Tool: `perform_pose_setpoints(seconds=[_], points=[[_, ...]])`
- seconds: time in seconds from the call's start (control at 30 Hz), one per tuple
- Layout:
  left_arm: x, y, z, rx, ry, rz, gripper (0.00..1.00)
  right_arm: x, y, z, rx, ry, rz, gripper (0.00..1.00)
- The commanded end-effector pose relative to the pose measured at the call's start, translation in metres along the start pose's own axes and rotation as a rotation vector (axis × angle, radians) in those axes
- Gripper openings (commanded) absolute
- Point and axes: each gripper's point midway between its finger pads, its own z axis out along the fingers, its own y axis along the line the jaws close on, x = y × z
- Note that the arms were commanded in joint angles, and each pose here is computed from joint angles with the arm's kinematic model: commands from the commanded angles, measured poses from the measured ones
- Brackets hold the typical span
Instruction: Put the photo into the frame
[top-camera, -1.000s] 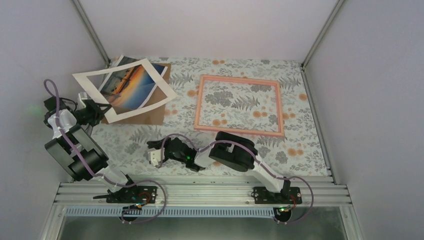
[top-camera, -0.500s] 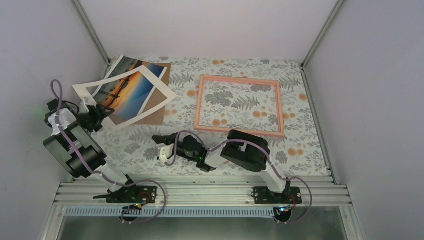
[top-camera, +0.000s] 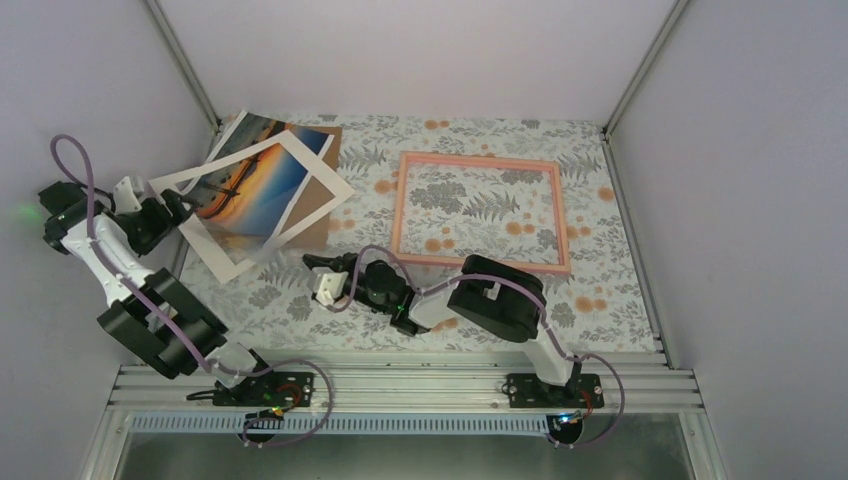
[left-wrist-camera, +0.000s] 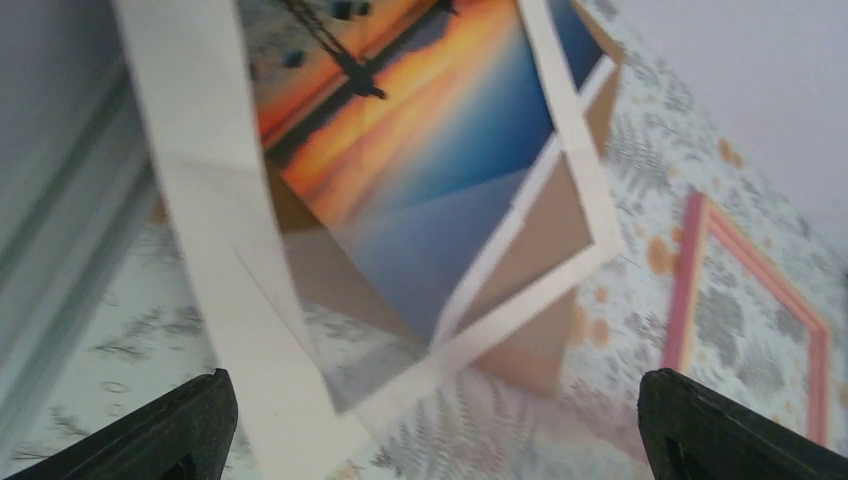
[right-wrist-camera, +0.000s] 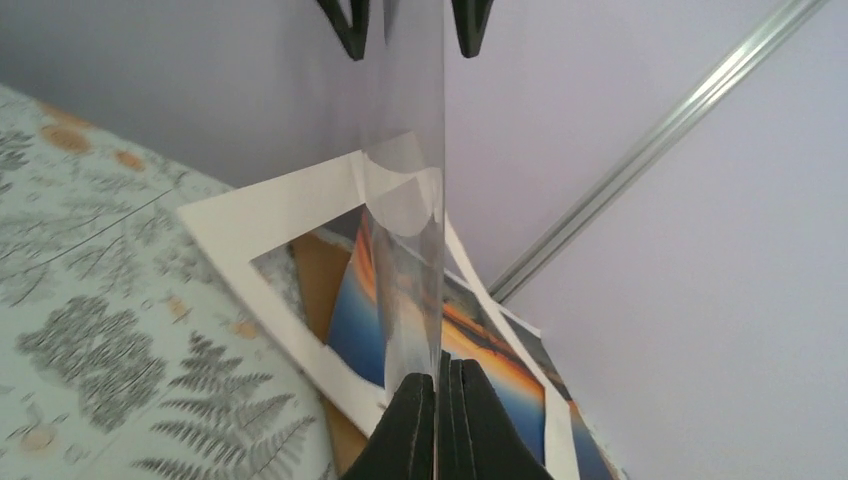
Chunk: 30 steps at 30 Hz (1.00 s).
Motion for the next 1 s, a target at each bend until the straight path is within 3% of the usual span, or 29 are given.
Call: perform_pose_setpoints(seconds=[0.0, 0.27, 0.5, 0.67, 0.83, 0.97], points=[[0.03, -0.035, -0.006, 0.176, 0.082, -0.073, 1.0, -0.014, -0.03, 0.016, 0.116, -0.033, 0.054, 0.03], [0.051, -0.047, 0.004, 0.285, 0.1, -0.183, 1.0, -0.012, -0.02, 0.037, 0.107, -0.041, 0.029, 0.03], [0.031, -0.054, -0.002, 0.294, 0.073, -0.181, 1.0, -0.006, -0.002, 0.039, 0.065, -0.04, 0.007, 0.03], [0.052, -0.05, 0.021, 0.265, 0.142, -0.239, 1.0, -0.006, 0.0, 0.041, 0.068, -0.049, -0.006, 0.03], [0.053, -0.061, 0.037, 0.265, 0.185, -0.23, 0.7, -0.006, 0.002, 0.038, 0.063, -0.05, -0.026, 0.03], [0.041, -0.066, 0.033, 0.266, 0.169, -0.19, 0.31, -0.008, 0.003, 0.036, 0.053, -0.059, -0.034, 0.03]])
